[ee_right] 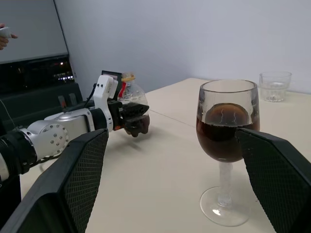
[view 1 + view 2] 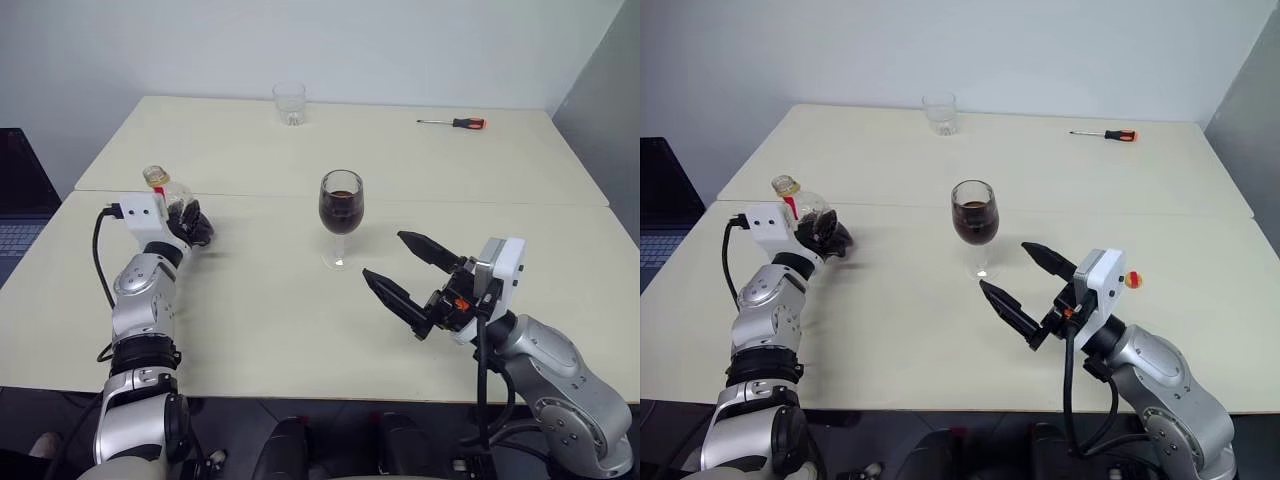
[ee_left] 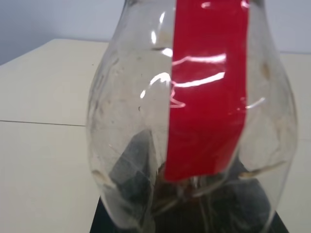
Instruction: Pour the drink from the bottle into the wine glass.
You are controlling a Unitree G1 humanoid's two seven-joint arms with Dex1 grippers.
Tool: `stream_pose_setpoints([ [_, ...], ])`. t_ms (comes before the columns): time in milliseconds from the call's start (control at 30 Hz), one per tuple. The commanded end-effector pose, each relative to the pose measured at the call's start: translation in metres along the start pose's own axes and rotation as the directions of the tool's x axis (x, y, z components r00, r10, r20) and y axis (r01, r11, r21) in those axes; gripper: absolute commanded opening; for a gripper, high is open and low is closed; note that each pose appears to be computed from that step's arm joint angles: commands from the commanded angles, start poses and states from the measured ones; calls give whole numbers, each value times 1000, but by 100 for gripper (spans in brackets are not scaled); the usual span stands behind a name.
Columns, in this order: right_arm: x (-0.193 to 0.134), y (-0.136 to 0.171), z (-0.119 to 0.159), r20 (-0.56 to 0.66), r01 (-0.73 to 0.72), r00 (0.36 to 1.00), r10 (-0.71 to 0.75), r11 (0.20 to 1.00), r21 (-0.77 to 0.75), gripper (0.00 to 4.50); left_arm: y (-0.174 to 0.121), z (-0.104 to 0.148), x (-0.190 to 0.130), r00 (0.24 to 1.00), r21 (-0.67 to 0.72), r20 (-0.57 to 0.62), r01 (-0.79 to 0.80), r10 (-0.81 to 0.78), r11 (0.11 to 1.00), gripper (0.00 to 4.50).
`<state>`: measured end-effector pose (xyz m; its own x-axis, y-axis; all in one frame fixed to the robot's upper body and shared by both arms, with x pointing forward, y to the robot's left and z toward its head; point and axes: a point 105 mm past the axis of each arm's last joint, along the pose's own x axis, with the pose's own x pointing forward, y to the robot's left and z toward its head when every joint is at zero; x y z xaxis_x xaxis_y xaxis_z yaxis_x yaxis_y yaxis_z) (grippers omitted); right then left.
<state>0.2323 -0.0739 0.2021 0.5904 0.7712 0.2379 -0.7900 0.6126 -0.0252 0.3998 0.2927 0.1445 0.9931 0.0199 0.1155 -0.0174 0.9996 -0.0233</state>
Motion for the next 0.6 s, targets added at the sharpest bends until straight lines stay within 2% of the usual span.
stream_pose_setpoints([
  [33,2,1,10,41,-4,999,5,1000,-30,450,6,14,1,999,19,46,-4,3,1000,104],
  [367,5,-2,10,37,6,999,-4,999,-32,450,4,8,4,999,21,35,5,-6,1000,104],
  [600,5,-4,11,33,8,999,-7,999,-35,450,3,11,6,999,7,50,20,-21,1000,324],
])
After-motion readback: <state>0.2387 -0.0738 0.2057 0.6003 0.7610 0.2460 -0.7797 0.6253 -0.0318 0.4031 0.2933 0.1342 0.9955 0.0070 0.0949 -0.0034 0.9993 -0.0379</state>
